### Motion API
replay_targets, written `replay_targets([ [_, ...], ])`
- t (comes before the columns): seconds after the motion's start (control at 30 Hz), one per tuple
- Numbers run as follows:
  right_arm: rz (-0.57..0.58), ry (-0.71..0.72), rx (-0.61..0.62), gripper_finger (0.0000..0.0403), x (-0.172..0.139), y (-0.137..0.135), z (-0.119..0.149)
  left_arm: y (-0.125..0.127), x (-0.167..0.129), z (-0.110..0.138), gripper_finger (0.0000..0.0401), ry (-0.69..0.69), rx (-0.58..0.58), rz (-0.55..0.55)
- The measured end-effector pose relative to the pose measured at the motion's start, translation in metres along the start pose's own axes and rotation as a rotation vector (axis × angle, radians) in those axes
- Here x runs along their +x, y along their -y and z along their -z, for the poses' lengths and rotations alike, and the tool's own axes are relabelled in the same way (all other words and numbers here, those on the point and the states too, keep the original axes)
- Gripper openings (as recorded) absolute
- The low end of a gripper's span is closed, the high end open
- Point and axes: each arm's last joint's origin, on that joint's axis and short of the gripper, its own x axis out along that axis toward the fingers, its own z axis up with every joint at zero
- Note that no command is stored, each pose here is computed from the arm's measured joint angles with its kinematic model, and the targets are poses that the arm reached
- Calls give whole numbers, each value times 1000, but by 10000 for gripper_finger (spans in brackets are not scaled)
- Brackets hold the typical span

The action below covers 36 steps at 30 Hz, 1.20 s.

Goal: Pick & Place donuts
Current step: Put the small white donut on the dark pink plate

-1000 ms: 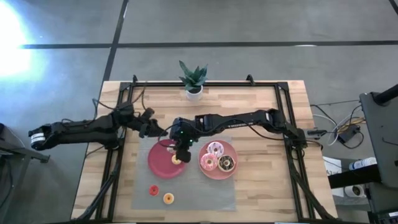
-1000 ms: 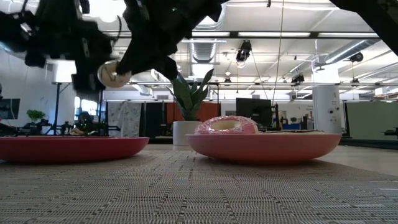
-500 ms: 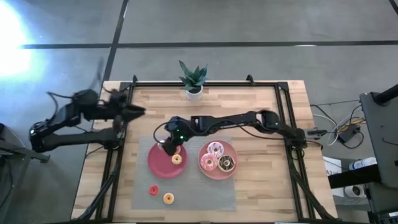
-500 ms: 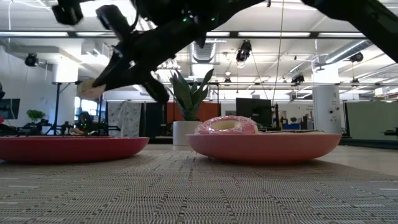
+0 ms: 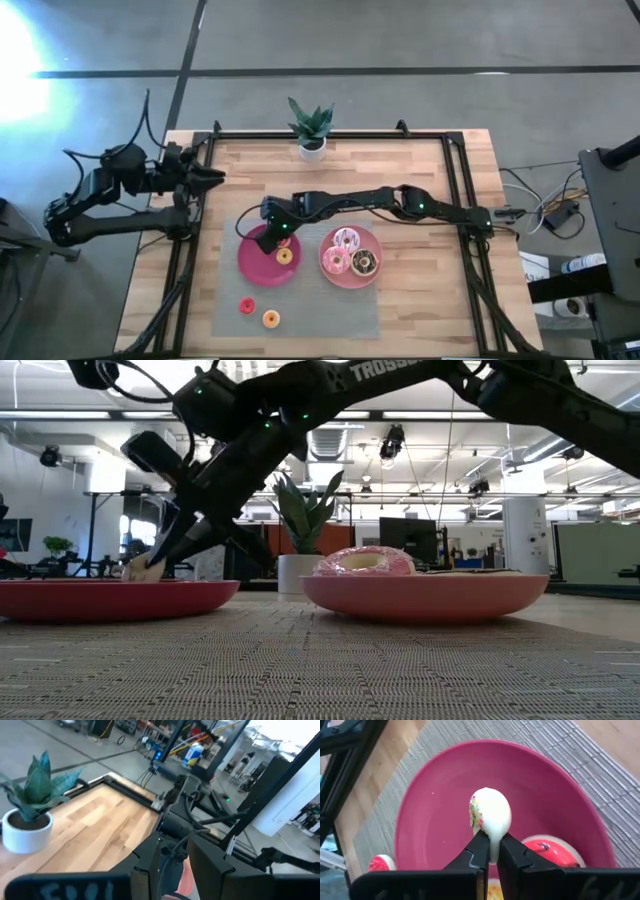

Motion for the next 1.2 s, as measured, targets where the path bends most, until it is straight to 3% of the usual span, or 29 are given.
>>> replay_targets([
  [0.4, 24, -12, 34, 87, 8, 5, 4, -1, -1, 1, 76, -12, 25, -5],
  [0.6, 105, 38, 30, 121, 5, 6, 3, -1, -1, 2, 76, -16, 27, -7],
  [1.07, 120, 45, -77, 143, -18, -6, -4, -2, -1, 5, 76, -44, 29, -20],
  [1.2, 210, 6, -102, 141, -28, -1, -1, -3, -1, 6, 76, -58, 28, -27],
])
